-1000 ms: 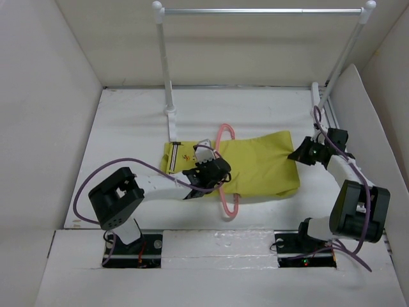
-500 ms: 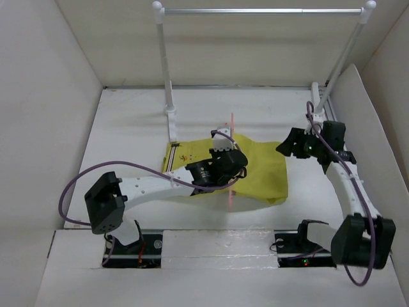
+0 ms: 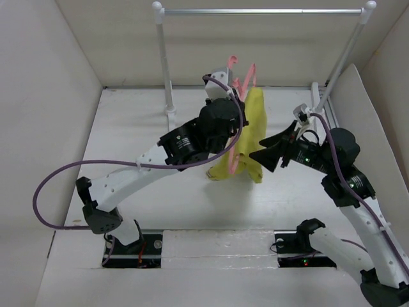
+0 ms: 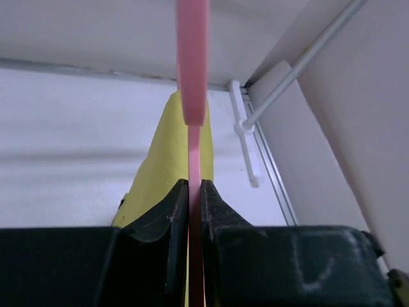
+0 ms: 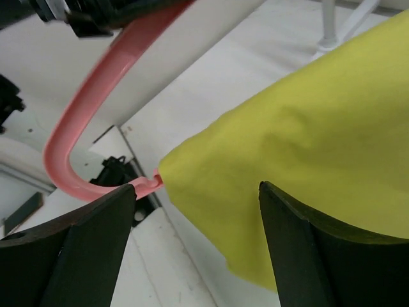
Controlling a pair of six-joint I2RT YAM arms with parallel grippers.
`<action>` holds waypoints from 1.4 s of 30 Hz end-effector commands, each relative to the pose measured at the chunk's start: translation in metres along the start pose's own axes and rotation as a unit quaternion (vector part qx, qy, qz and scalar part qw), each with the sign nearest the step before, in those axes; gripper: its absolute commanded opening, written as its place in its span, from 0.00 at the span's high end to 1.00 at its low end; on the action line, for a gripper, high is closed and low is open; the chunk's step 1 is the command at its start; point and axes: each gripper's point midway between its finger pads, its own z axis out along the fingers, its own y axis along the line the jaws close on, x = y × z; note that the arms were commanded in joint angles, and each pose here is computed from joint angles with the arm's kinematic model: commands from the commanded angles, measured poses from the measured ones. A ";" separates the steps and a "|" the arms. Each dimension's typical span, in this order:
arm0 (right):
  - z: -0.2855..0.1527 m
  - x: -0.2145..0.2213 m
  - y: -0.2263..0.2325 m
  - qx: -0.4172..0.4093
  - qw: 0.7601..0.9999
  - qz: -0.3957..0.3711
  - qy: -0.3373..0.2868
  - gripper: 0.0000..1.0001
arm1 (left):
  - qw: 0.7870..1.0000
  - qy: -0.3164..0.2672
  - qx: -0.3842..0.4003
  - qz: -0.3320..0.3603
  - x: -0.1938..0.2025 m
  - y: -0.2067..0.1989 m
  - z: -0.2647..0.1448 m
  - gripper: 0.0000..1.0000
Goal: Place the trousers on the hanger
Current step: Place the hanger at the clothesline.
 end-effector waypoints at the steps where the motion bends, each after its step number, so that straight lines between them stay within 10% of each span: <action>1: 0.014 -0.029 0.028 -0.032 0.999 0.007 -0.031 0.16 | 0.997 -0.057 0.040 -0.039 -0.059 -0.025 -0.013 1.00; 23: 0.070 -0.008 0.055 -0.095 0.987 0.121 -0.047 0.20 | 0.997 -0.056 0.032 -0.042 -0.039 -0.021 -0.003 1.00; 30: 0.073 -0.029 0.056 -0.107 0.978 0.149 -0.104 0.99 | 0.997 -0.053 0.034 -0.042 -0.033 -0.017 -0.004 1.00; 35: 0.064 -0.060 0.065 -0.112 0.969 0.159 -0.149 1.00 | 0.996 -0.077 0.034 -0.036 -0.055 -0.015 -0.009 0.99; 42: 0.054 -0.117 0.049 -0.099 0.969 0.129 -0.183 1.00 | 0.988 -0.129 0.073 -0.035 -0.109 -0.028 -0.032 0.23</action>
